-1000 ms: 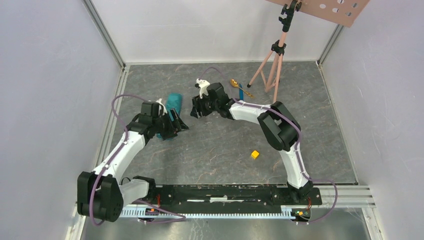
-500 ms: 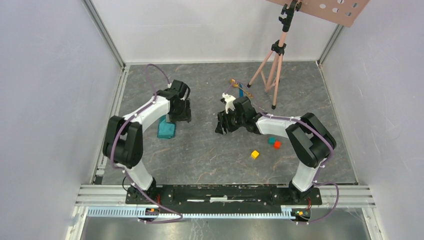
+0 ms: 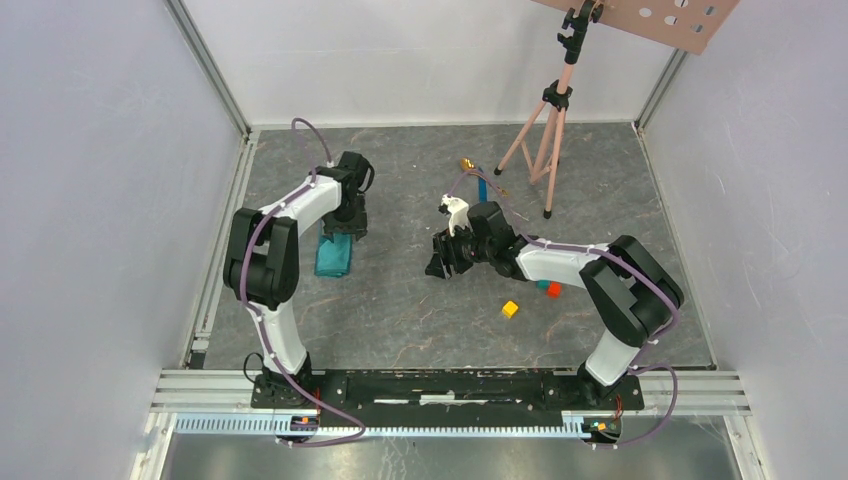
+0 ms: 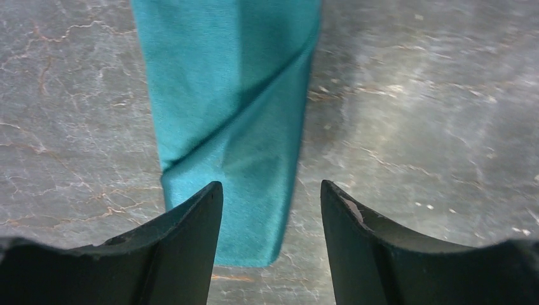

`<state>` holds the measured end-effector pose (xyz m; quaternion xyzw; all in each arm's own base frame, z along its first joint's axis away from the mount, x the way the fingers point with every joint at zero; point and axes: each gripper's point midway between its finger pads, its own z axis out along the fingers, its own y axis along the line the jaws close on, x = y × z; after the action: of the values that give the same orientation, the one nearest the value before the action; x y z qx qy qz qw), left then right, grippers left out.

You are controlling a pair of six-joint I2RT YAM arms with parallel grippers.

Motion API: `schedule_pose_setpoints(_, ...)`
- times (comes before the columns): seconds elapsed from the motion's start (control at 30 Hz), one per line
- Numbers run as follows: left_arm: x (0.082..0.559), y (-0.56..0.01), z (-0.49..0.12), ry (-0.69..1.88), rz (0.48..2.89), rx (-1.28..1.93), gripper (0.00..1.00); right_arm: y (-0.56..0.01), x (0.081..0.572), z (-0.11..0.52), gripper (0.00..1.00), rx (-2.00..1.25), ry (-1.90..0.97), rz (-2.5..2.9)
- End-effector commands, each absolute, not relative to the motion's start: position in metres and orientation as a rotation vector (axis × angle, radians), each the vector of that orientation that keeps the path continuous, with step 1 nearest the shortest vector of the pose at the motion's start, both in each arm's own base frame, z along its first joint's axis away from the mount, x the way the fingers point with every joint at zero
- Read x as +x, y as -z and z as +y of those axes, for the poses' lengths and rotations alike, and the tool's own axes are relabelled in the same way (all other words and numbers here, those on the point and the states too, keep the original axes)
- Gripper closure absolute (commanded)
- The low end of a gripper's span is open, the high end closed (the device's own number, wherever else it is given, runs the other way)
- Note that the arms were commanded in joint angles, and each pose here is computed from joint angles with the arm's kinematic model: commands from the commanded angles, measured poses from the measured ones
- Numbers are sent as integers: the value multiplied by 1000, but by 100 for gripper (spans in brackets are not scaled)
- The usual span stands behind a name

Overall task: Fold the napkin into a case and place the utensils inside
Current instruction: Move the smaller rectangle folded napkin to the center of the board.

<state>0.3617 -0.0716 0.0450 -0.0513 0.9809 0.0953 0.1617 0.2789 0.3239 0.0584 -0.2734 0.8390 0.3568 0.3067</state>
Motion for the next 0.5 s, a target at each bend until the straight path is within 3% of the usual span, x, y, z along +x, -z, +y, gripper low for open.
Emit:
schedule_pose_setpoints(0.0, 367, -40, -52, -312, 2812, -108, 36, -84, 281, 332, 38, -729, -993, 2118)
schedule_pose_setpoints(0.27, 357, -26, -25, -280, 2867, -150, 36, -85, 280, 335, 38, -730, -1017, 2107)
schedule_pose_setpoints(0.47, 348, -34, 6, -438, 2863, -120, 36, -83, 277, 339, 38, -736, -1036, 2108)
